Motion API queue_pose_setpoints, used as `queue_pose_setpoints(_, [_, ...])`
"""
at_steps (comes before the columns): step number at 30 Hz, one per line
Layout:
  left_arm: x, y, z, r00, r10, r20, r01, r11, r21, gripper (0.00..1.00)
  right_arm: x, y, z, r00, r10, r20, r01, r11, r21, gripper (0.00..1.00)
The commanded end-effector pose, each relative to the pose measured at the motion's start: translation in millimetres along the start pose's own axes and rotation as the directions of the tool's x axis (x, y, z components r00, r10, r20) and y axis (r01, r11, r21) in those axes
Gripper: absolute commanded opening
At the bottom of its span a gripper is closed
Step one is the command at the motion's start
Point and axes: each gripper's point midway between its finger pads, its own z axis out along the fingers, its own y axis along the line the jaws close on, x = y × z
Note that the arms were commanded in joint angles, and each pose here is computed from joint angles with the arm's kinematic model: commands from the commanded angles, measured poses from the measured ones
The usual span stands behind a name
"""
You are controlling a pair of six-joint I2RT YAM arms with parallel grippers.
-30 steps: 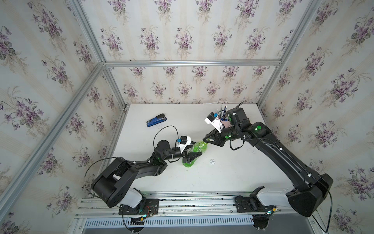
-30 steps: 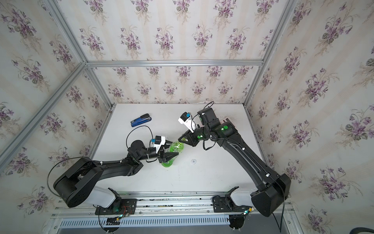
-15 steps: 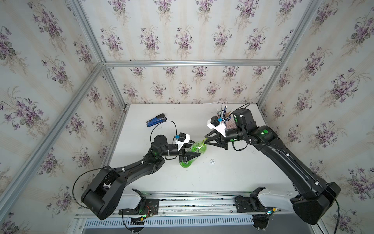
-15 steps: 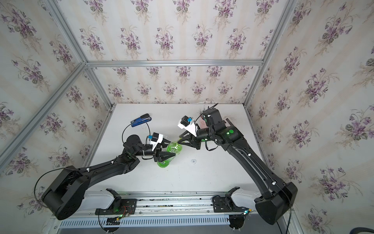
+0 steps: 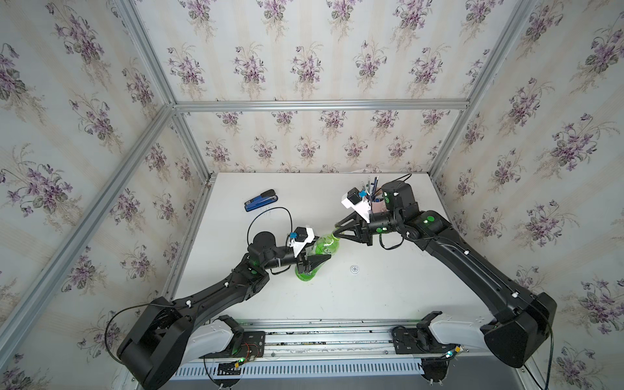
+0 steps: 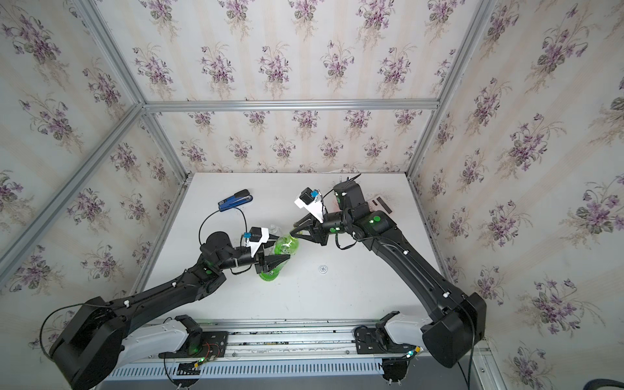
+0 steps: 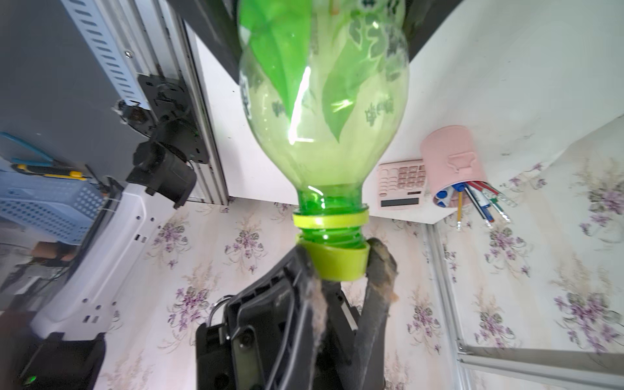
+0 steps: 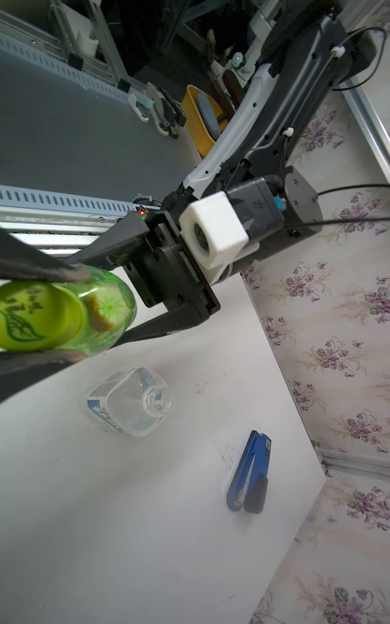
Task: Screw on the bottle caps
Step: Screw the bottle cap onto the plastic bottle.
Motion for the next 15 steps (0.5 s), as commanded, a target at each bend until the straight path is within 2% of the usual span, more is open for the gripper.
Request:
queue_pose_setpoints(1, [-17, 3, 1, 0.986, 0.162, 0.051, -0.158, 0.985, -0.073, 0.61, -14, -7, -4, 0.991, 0.127, 0.040, -0.129, 0.990, 0.063, 0.16])
queue_pose_setpoints(5, [-25, 14, -5, 0.978, 0.173, 0.113, -0.153, 0.974, -0.165, 0.62, -15, -9, -9, 0.981, 0.189, 0.043, -0.192, 0.977, 0.096, 0.16])
queue_pose_setpoints(11, [-24, 13, -1, 0.977, 0.187, 0.104, -0.169, 0.972, -0.164, 0.62, -14, -12, -2, 0.971, 0.238, 0.027, -0.239, 0.962, 0.128, 0.16])
queue_pose_setpoints(13, [-20, 14, 4, 0.982, 0.165, 0.090, -0.151, 0.977, -0.147, 0.62, -19, 3, 4, 0.985, 0.170, 0.010, -0.170, 0.980, 0.103, 0.16])
queue_pose_setpoints(15, [-16, 9, 9, 0.989, 0.129, 0.078, -0.123, 0.989, -0.083, 0.62, -16, 21, 10, 0.999, 0.025, -0.031, -0.023, 0.998, 0.058, 0.16])
